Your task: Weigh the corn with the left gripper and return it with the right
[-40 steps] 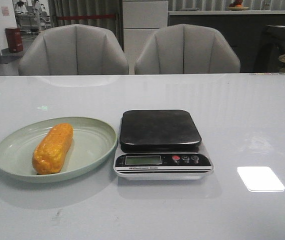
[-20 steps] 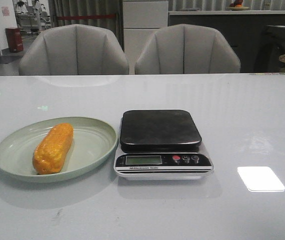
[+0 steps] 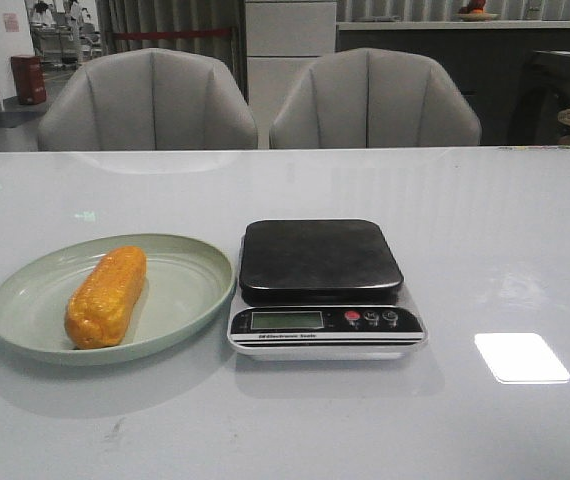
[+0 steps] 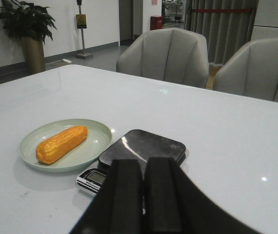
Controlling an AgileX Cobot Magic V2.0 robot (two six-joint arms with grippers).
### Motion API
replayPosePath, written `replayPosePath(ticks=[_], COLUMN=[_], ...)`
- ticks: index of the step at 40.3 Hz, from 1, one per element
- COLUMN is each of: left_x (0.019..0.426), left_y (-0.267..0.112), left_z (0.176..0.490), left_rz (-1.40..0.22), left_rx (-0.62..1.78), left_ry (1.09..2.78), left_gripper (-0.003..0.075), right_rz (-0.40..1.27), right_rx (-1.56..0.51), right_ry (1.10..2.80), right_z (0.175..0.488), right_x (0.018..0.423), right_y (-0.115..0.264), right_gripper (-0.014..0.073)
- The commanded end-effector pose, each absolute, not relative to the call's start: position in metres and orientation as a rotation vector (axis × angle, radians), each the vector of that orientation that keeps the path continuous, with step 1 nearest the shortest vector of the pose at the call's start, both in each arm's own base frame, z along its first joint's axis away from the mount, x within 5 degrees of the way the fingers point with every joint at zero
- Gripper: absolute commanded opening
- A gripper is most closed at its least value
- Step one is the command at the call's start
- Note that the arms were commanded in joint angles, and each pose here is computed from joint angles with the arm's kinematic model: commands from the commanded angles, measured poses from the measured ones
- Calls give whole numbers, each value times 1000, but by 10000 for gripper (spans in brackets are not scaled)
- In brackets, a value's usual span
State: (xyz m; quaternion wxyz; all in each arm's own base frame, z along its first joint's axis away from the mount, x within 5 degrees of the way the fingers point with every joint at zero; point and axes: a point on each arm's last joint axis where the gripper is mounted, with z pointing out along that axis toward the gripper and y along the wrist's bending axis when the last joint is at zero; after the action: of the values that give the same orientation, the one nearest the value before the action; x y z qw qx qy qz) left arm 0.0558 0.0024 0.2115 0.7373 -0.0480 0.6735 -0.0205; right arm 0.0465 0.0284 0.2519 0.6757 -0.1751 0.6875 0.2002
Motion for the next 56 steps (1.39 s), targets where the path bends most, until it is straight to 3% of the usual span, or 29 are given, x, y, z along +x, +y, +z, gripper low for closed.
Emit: replayPosePath(ticks=[1, 15, 24, 56], left_x=[53, 53, 53, 53], left_y=[2, 2, 2, 2], left_z=[220, 220, 220, 219], left_rz=[-62, -62, -62, -62], left_rx=[-101, -101, -101, -102], left_ry=[1379, 1379, 1379, 1381], left_gripper=[132, 132, 132, 132], right_rz=[376, 112, 29, 5], right_rx=[-392, -169, -93, -70], right_ry=[1444, 1447, 1417, 1384], right_z=[264, 242, 221, 213], right_x=[48, 56, 55, 54], right_y=[26, 10, 5, 3], right_gripper=[178, 178, 178, 178])
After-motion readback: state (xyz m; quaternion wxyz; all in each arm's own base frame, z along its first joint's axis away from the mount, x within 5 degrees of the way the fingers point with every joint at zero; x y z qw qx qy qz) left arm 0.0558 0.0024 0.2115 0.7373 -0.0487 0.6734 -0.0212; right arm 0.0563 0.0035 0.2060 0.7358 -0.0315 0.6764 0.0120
